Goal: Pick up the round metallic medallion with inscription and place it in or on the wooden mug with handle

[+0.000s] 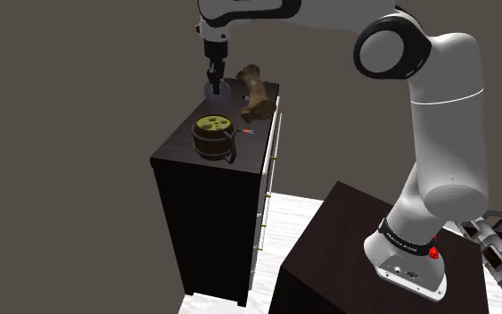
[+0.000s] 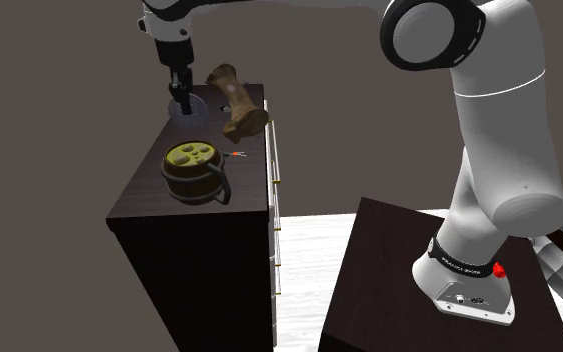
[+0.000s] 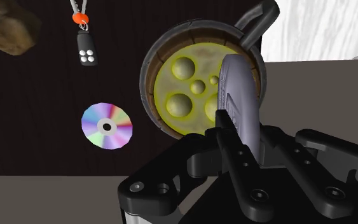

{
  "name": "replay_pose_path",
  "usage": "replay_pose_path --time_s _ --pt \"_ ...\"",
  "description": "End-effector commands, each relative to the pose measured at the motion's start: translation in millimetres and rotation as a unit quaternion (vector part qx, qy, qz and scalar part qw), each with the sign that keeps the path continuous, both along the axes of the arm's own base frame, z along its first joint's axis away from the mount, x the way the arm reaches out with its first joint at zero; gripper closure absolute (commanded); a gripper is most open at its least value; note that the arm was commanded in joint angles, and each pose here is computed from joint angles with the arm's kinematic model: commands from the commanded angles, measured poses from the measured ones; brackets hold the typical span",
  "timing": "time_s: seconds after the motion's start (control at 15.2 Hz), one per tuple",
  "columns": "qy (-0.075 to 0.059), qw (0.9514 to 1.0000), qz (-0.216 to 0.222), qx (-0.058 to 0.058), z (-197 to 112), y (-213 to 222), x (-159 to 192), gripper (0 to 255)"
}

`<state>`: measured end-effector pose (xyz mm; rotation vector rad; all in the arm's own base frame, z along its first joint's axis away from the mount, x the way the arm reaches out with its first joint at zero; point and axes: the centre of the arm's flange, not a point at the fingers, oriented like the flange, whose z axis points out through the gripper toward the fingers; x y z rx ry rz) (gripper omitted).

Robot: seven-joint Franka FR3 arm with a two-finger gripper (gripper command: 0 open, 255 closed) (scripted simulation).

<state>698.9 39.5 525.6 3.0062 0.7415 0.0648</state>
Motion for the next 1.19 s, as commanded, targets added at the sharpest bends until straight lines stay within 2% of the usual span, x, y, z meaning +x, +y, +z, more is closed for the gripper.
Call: replay_pose_path --time_s 0.0,0.73,1.12 --pt "0.0 1.0 0.0 0.0 -10 1 1 255" --pt "0.0 1.0 0.0 0.0 -71 1 1 255" --pt "0.0 1.0 0.0 0.0 -71 1 1 255"
